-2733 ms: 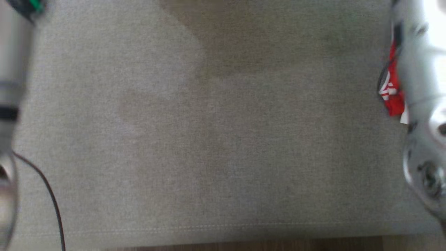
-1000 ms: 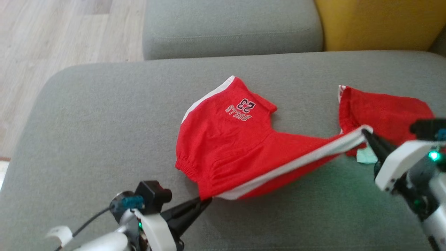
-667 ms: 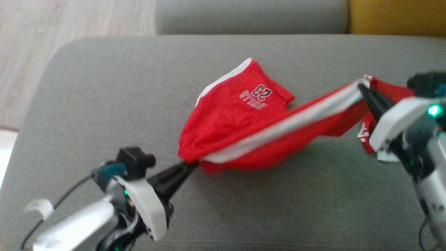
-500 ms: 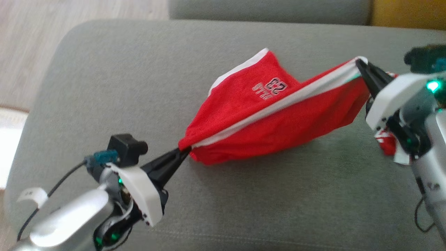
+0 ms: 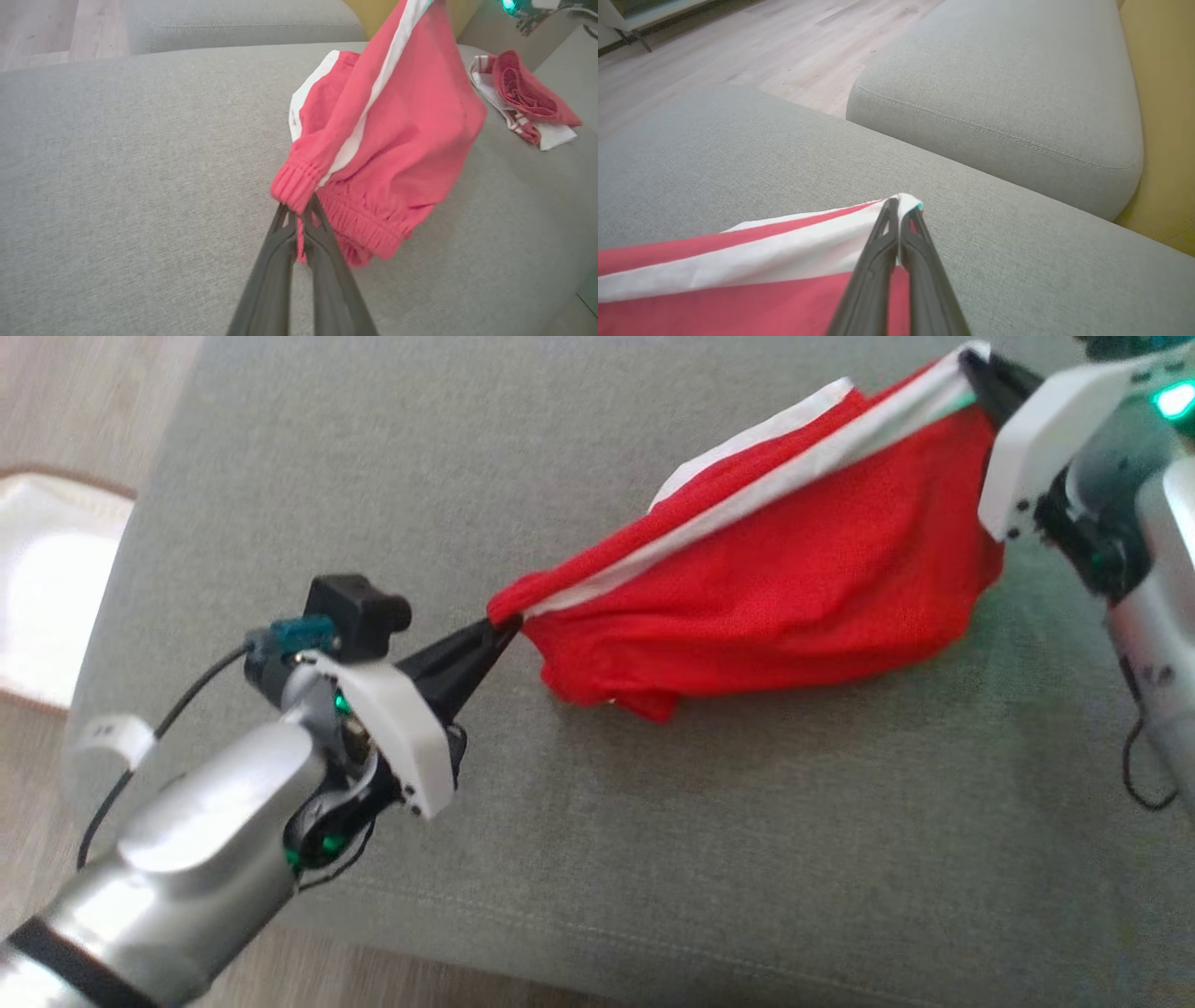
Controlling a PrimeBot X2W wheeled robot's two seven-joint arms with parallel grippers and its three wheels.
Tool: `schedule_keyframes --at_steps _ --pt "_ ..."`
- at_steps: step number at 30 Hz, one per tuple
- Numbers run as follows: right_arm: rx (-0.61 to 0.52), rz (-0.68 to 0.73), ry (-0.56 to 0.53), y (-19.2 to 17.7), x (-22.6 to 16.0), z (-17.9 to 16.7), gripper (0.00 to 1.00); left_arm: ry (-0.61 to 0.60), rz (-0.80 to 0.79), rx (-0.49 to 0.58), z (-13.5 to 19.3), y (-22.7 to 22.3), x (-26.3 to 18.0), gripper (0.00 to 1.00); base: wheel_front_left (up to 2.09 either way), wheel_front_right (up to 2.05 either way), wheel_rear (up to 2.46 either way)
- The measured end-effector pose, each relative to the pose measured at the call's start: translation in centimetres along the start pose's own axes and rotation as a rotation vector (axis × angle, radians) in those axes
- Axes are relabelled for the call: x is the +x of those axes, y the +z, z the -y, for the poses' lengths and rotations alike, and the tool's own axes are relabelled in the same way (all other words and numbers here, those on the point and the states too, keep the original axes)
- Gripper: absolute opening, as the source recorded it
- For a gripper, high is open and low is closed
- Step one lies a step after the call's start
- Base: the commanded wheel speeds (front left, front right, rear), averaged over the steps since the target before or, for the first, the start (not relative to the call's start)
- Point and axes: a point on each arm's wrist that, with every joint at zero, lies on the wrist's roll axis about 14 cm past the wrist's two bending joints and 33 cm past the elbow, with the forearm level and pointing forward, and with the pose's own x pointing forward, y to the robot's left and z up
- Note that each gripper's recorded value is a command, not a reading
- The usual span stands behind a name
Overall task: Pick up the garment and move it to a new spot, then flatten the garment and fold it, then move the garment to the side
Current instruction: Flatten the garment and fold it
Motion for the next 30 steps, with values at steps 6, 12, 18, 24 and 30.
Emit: schedule_keyframes --at_steps 6,12,18,24,30 --pt "-0.034 -0.05 0.03 -1.2 3.7 -0.6 0.0 0.038 -0.057 -0.004 -2.0 -1.6 1.4 0.0 0.0 0.0 0.0" --pt "-0.052 -0.082 0.049 -3.0 6.1 -1.2 0.0 0.052 -0.099 -0.017 -2.8 -3.4 1.9 0.0 0.0 0.0 0.0" --pt "-0.074 -0.013 0.026 -2.3 6.5 -0.4 1.0 0.061 -0.127 -0.009 -3.3 -4.4 2.1 0.4 0.0 0.0 0.0" --pt "-0.041 0.095 -0.02 -0.2 5.4 0.8 1.0 0.076 -0.113 0.011 -3.8 -4.0 2.2 1.0 0.0 0.0 0.0" --pt "0.043 0.232 -0.074 2.7 2.7 2.3 1.0 0.075 -0.068 0.036 -3.5 -2.6 2.2 1.0 0.0 0.0 0.0"
